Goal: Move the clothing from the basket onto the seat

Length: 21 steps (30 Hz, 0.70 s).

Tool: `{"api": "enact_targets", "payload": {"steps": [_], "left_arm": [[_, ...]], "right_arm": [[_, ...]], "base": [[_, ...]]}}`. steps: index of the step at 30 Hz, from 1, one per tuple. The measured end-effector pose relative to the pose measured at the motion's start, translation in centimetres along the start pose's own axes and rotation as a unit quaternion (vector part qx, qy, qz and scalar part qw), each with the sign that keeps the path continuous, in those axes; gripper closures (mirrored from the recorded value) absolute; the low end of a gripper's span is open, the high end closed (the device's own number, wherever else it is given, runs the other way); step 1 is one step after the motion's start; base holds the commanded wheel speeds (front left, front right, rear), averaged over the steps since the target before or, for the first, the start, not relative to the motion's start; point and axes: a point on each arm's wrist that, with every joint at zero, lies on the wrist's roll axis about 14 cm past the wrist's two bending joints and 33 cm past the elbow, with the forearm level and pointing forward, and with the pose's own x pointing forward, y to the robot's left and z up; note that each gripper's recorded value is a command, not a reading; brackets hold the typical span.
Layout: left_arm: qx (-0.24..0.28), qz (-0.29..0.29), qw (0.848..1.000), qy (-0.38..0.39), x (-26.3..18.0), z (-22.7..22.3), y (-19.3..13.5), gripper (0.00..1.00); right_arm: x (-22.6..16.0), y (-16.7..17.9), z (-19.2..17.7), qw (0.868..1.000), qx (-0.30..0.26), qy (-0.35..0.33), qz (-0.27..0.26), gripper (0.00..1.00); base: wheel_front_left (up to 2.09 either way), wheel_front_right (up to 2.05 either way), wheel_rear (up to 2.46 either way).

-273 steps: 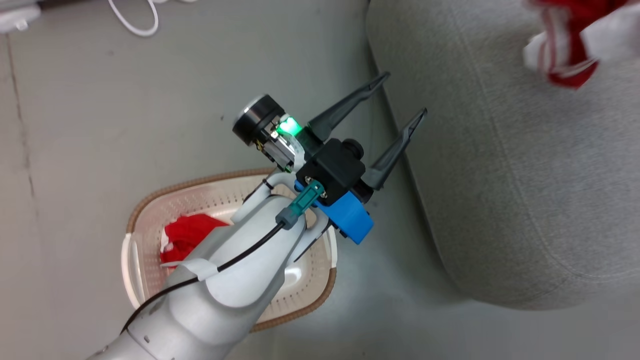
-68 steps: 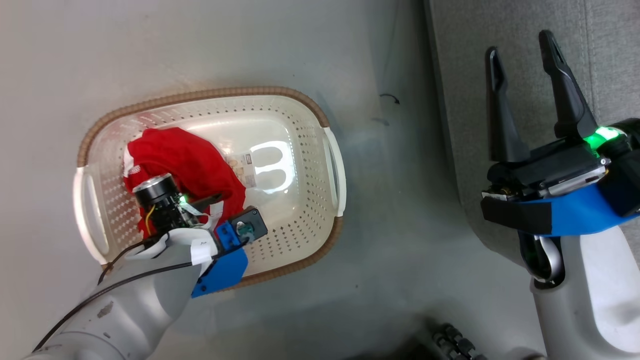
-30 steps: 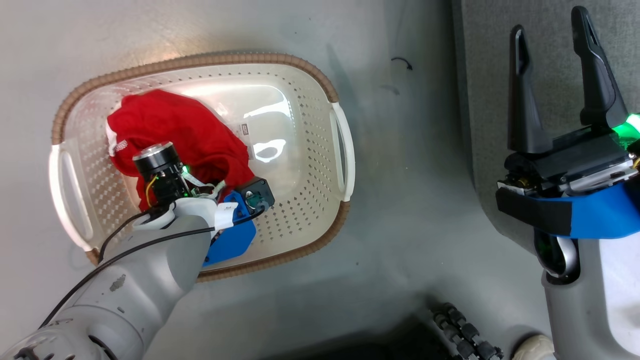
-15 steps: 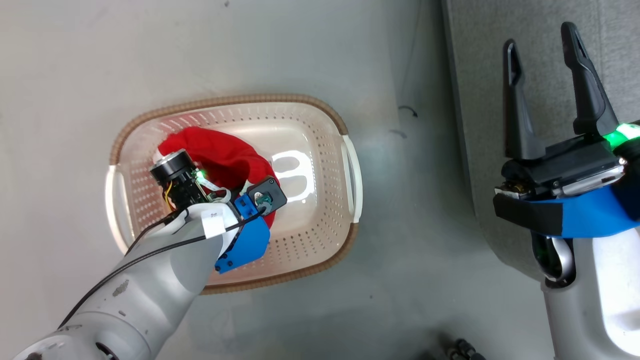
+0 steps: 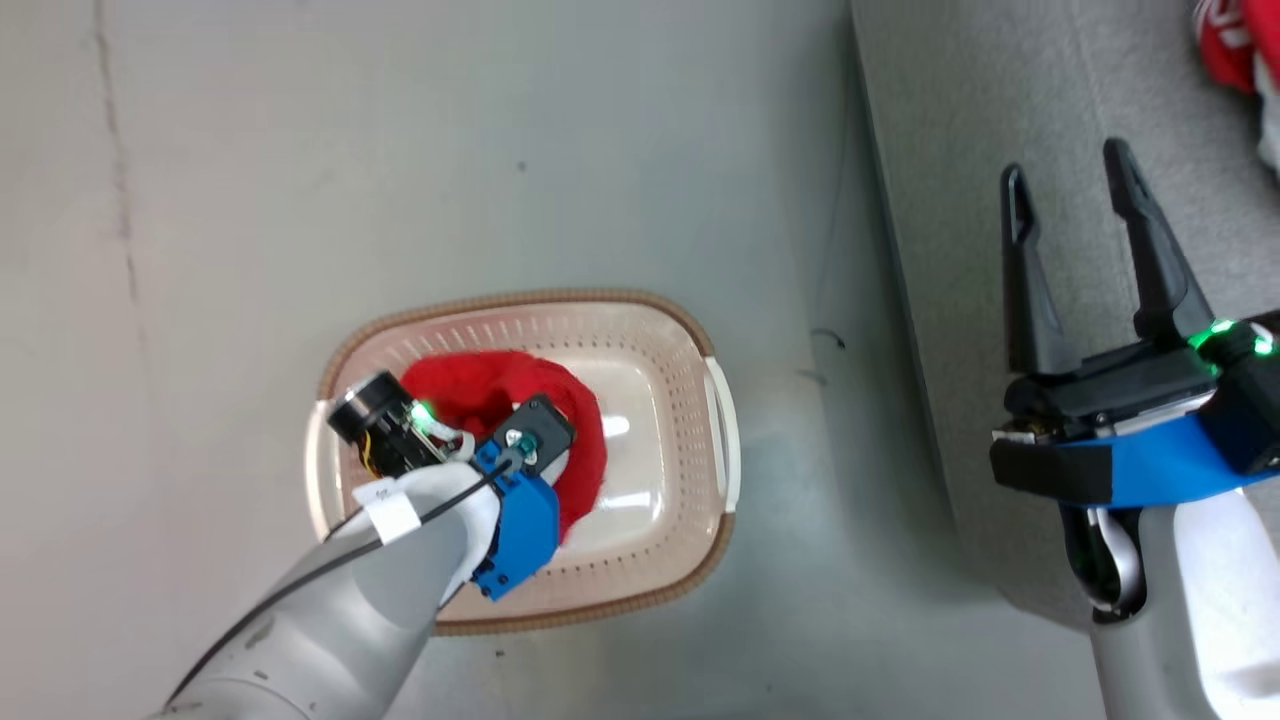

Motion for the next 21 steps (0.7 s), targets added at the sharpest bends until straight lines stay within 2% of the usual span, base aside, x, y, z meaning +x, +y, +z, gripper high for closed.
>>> {"api": "enact_targets", "payload": {"steps": [11, 21], "left_arm": [[-0.046, 0.053, 0.993, -0.093, -4.5, 5.5, 0.2, 1.00], [-0.059, 0.113, 0.970, -0.208, -10.3, 11.8, 1.6, 1.00]], "right_arm": [[-2.6, 0.6, 3.9, 1.000, 0.009, -0.027, 0.001, 0.00], [-5.5, 1.0, 6.5, 0.999, 0.014, -0.046, 0.001, 0.00]], "base": [[0.00, 0.00, 0.00], [0.00, 0.00, 0.00]]}}
